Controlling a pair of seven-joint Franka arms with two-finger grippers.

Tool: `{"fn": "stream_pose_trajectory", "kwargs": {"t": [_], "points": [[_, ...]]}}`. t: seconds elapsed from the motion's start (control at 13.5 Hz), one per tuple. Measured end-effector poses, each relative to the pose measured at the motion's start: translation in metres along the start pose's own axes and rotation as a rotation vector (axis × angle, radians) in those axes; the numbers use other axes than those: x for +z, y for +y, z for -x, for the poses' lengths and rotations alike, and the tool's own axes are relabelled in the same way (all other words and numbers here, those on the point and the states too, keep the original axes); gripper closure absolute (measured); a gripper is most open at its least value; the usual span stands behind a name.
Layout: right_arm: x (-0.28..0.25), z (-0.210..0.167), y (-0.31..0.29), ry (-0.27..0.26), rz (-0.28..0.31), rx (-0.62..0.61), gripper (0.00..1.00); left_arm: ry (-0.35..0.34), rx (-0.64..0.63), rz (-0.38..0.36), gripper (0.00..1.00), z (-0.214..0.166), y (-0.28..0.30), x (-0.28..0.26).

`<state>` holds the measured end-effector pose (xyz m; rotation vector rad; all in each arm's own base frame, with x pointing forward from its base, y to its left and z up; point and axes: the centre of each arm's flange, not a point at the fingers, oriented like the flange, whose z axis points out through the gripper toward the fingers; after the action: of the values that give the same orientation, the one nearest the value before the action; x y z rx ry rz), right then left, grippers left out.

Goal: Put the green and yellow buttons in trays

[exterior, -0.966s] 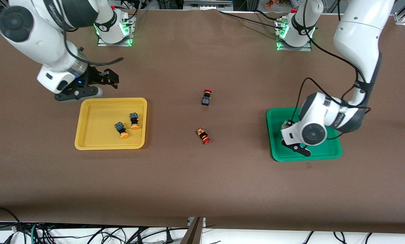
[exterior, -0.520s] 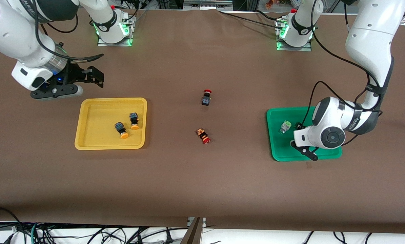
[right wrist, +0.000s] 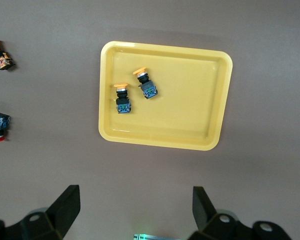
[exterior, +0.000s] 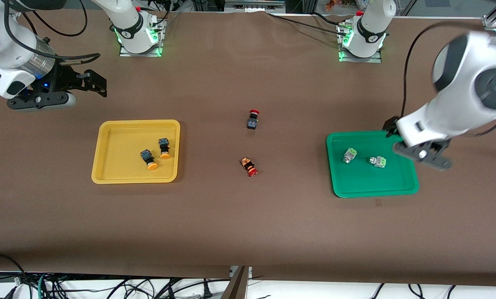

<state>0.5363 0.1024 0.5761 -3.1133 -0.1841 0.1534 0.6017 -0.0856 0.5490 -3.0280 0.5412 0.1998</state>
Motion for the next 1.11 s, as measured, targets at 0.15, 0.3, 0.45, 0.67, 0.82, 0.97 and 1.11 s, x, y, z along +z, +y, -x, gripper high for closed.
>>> {"fn": "stream_pose_trajectory", "kwargs": {"t": [0.15, 0.3, 0.45, 0.67, 0.82, 0.97, 1.11], "points": [[0.000, 0.000, 0.000, 0.002, 0.000, 0.000, 0.00, 0.039, -0.130, 0.030, 0.00, 0.028, -0.014, -0.043], [-0.004, -0.002, -0.001, 0.010, -0.001, -0.002, 0.00, 0.082, -0.241, 0.016, 0.00, 0.048, -0.031, -0.052], [-0.008, -0.003, -0.001, 0.020, -0.001, -0.004, 0.00, 0.138, -0.256, -0.001, 0.00, 0.058, -0.024, -0.046], [-0.013, -0.004, -0.005, 0.030, -0.001, -0.012, 0.00, 0.121, -0.254, -0.003, 0.00, 0.065, -0.011, -0.036], [-0.013, -0.004, -0.007, 0.031, -0.001, -0.015, 0.00, 0.119, -0.256, -0.002, 0.00, 0.065, -0.010, -0.035], [-0.013, -0.004, -0.007, 0.030, -0.001, -0.016, 0.00, 0.119, -0.256, -0.002, 0.00, 0.065, -0.010, -0.035], [-0.012, -0.004, -0.007, 0.028, -0.001, -0.016, 0.00, 0.118, -0.256, -0.002, 0.00, 0.065, -0.010, -0.034]]}}
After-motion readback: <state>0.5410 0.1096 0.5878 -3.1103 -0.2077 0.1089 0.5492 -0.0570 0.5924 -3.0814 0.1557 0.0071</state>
